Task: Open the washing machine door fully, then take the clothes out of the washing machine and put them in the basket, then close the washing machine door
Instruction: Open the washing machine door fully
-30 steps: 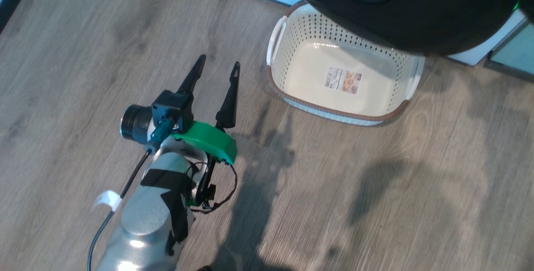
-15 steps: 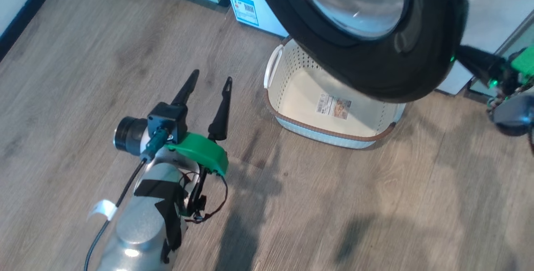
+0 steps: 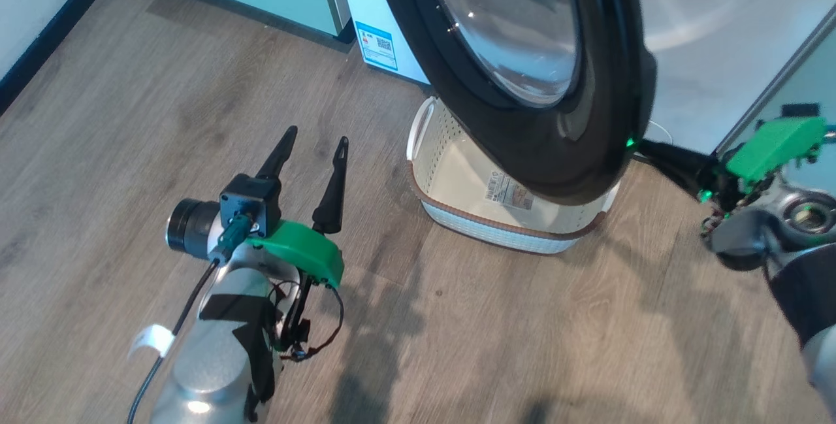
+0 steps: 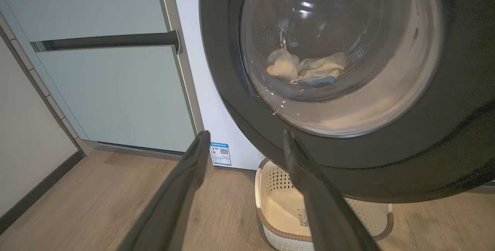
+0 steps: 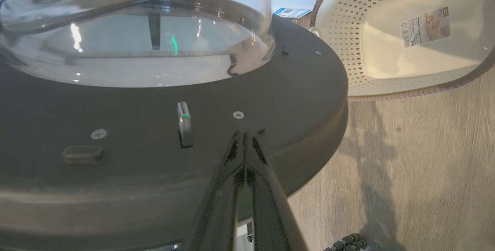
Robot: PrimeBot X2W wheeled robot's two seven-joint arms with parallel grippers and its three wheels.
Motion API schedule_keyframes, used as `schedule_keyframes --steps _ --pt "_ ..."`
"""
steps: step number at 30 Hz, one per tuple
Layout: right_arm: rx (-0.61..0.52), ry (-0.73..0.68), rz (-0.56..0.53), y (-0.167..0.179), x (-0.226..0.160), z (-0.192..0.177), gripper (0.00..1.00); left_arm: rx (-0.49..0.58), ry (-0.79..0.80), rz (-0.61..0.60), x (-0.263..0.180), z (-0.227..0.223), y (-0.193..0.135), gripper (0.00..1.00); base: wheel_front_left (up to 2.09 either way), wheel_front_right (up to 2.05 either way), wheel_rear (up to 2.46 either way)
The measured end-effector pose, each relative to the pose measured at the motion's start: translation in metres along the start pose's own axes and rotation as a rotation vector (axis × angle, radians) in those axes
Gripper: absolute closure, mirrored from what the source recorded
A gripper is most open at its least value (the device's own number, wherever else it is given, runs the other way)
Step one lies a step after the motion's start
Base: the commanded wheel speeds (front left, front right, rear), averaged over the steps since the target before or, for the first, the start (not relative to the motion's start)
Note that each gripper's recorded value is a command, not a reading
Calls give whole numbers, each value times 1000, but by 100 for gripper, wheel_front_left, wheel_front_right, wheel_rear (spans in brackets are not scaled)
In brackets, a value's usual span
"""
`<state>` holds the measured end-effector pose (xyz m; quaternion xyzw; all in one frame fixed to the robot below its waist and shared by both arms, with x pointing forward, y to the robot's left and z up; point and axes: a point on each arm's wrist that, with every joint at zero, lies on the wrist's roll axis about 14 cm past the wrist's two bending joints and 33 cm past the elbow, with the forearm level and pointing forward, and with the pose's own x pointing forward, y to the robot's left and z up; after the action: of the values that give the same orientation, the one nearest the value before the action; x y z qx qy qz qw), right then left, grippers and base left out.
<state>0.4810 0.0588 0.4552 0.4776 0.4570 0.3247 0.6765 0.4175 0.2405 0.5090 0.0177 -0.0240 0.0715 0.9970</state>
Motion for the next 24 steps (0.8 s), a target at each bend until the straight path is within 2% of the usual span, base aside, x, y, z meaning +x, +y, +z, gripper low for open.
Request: schedule_keyframes --steps 24 --pt "13 107 60 25 14 -66 100 -3 10 -8 -22 0 4 0 0 0 0"
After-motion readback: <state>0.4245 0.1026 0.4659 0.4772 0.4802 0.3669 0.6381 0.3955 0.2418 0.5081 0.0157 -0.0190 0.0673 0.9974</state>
